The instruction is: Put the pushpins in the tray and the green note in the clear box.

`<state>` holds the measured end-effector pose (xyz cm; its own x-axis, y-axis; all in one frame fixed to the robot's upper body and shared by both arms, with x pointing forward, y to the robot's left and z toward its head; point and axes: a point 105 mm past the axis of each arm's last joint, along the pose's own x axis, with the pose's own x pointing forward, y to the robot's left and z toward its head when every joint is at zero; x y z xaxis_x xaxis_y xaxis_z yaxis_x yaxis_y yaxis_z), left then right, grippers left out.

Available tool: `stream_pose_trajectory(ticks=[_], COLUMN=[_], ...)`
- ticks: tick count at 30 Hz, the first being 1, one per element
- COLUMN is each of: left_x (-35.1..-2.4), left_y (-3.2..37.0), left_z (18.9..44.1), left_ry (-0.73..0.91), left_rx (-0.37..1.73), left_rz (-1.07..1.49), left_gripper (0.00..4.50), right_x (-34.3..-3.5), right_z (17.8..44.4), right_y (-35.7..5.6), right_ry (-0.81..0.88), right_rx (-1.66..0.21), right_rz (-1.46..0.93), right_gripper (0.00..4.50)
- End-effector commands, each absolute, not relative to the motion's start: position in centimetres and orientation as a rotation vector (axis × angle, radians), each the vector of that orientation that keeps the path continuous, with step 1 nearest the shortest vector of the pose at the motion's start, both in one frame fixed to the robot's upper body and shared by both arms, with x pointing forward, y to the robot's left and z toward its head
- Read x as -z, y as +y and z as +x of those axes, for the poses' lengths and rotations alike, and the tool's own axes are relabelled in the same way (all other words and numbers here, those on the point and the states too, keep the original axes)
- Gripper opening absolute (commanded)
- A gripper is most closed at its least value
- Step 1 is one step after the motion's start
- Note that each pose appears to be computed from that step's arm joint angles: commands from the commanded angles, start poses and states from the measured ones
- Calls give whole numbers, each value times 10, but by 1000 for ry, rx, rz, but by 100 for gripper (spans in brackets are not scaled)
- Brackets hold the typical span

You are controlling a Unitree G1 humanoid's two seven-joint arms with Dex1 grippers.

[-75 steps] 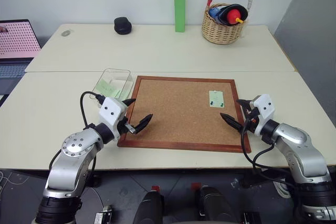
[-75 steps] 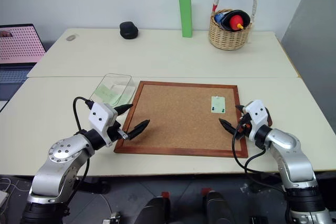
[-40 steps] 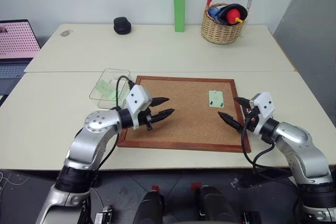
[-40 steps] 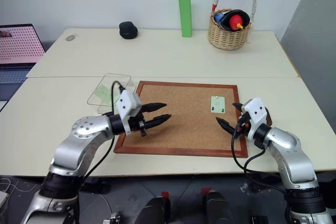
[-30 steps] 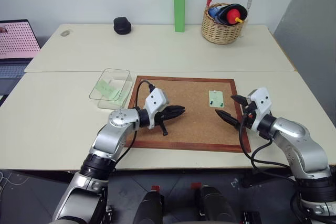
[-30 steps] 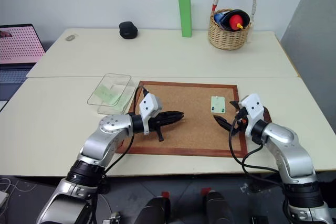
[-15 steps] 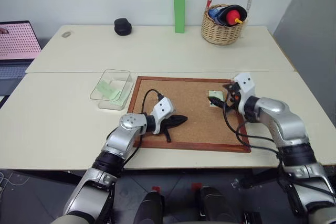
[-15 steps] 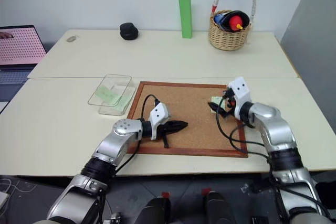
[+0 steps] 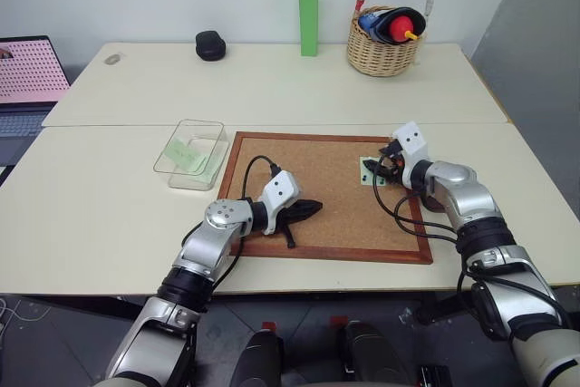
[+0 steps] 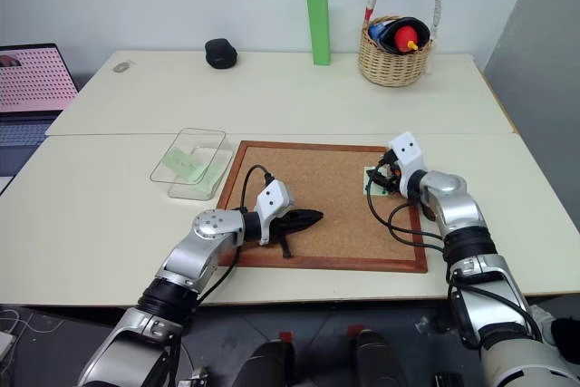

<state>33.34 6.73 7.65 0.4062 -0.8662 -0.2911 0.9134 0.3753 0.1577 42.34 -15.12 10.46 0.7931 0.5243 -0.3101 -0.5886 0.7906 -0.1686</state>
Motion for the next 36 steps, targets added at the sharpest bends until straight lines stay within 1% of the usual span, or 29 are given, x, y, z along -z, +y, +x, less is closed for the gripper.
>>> stream_pose_trajectory(ticks=[1,7,10,11,21,28,34,36], left_x=[-63,-61,-59,-58,-44,-39,-38,-38], left_y=[73,73,74,75,79,79,77,77], left_z=[328,327,327,328,328,326,325,325], left_ry=[229,239,253,258,350,376,376,375], left_rx=[1144,1142,1139,1137,1117,1123,1130,1131], left_rz=[329,331,337,338,338,335,339,341], left_gripper=[0,0,0,0,0,0,0,0], right_x=[-123,-124,-127,-128,-148,-157,-170,-174], right_z=[430,431,432,432,427,418,409,402], right_y=[-146,-144,-145,-146,-147,-151,-167,-176], right_ry=[190,184,178,175,112,91,71,74], right_rx=[-622,-625,-627,-627,-630,-622,-576,-567], right_rz=[-284,-277,-275,-274,-243,-246,-238,-249], right_gripper=[179,78,10,4,4,4,4,4])
